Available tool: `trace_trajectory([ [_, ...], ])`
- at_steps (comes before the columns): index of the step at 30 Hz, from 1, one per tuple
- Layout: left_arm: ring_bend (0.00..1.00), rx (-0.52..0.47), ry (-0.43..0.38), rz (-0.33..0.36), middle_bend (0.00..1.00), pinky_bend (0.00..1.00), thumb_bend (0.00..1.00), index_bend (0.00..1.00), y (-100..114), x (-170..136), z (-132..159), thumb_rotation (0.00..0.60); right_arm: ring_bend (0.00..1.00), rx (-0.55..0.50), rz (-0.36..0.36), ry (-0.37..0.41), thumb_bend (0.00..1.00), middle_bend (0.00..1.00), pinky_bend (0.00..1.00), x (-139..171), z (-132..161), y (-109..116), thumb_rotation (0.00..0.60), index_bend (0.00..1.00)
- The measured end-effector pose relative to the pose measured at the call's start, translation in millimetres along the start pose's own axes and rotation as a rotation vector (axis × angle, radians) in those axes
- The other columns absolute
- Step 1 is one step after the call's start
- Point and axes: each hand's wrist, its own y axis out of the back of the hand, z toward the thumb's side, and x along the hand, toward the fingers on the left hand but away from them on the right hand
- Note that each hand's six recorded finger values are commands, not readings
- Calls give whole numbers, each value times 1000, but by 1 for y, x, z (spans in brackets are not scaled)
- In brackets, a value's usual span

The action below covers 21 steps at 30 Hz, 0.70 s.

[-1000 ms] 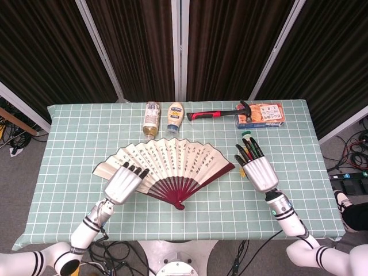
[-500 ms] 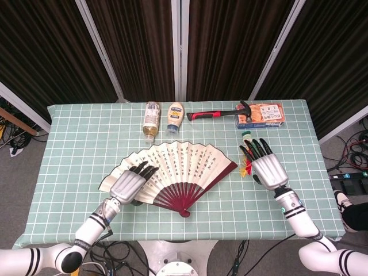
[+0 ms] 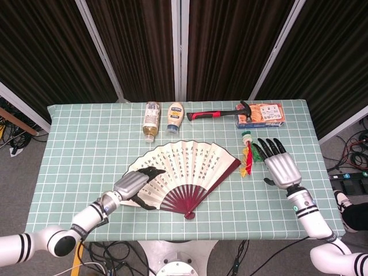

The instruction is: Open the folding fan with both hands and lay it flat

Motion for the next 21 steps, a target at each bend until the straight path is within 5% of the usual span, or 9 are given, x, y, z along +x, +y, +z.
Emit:
trace_trajectory([
  [5, 64, 25, -1, 99, 136, 133, 0, 70, 25, -7, -16, 594, 0, -28, -13, -29, 54, 20, 0, 12, -16, 4, 600, 29],
  [10, 96, 106, 105, 347, 177, 134, 0, 121, 64, -37, -54, 600, 0, -104, -50, -63, 197, 73, 0, 29, -35, 12, 600, 65],
  [14, 97, 170, 276, 560, 182, 135, 0, 169, 86, -87, -100, 600, 0, -194, -100, -100, 224, 96, 0, 57, -57, 18, 600, 76],
  [17, 97, 208, 432, 657, 182, 135, 0, 171, 83, -138, -138, 600, 0, -241, -140, -126, 225, 100, 0, 83, -70, 20, 600, 76],
  [21, 97, 230, 577, 703, 182, 136, 0, 171, 60, -198, -166, 600, 0, -295, -171, -154, 225, 101, 0, 118, -78, 17, 600, 92],
])
